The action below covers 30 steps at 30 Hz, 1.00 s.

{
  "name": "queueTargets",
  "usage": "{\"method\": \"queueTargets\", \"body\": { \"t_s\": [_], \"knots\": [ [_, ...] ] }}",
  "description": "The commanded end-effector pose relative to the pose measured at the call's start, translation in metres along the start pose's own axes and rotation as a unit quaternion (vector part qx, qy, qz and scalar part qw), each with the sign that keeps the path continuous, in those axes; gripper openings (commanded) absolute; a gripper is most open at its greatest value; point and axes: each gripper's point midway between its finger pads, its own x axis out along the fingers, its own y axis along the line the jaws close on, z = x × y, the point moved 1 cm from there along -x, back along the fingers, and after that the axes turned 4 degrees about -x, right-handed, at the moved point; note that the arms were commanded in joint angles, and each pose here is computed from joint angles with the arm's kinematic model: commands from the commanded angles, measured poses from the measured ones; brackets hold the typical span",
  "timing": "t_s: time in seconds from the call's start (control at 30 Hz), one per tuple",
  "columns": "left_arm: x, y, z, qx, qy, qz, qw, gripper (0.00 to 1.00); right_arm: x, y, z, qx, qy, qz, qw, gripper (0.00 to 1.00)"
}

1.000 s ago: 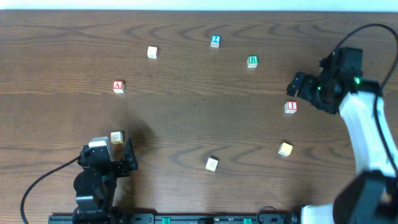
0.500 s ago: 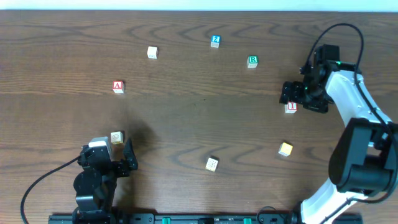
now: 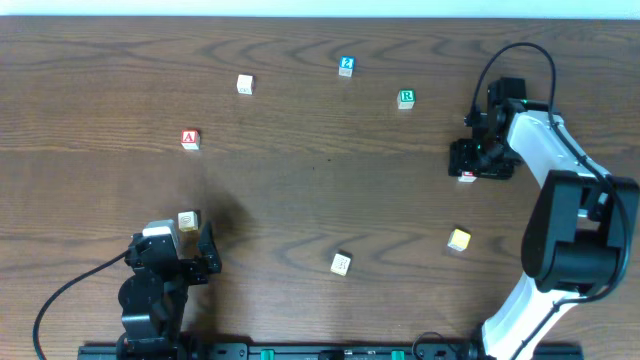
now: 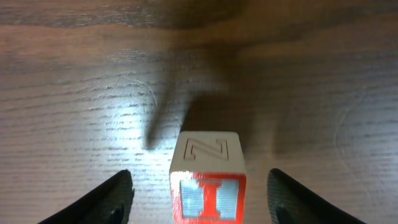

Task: Spell out Ai2
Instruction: 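Carry the red 'I' block with the right gripper toward table center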

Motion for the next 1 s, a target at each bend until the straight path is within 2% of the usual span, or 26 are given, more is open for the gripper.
{"method": "queueTargets", "body": {
  "t_s": [0.0, 0.2, 0.27, 0.47, 0.8, 0.97],
  "knots": [
    [0.003, 0.001, -0.007, 0.010, 0.007, 0.001, 1.000, 0.95, -0.002, 0.000, 0.009, -0.014, -0.012, -0.010, 1.000, 0.64],
    [0.003, 0.001, -0.007, 0.010, 0.007, 0.001, 1.000, 0.95, -0.002, 0.000, 0.012, -0.013, -0.018, -0.010, 1.000, 0.53],
    [0.003, 0.001, -0.007, 0.010, 0.007, 0.001, 1.000, 0.95, -0.002, 0.000, 0.012, -0.014, -0.018, -0.010, 1.000, 0.41],
    [0.003, 0.001, -0.007, 0.010, 0.007, 0.001, 1.000, 0.95, -0.002, 0.001, 0.011, -0.013, -0.016, -0.008, 1.000, 0.40],
    [0.003, 0.001, -0.007, 0.010, 0.007, 0.001, 1.000, 0.95, -0.002, 0.001, 0.008, 0.001, -0.009, -0.007, 1.000, 0.26],
    [0.003, 0.001, -0.007, 0.010, 0.007, 0.001, 1.000, 0.96, -0.004, 0.015, 0.013, 0.021, -0.016, 0.025, 0.999, 0.22]
  ]
}}
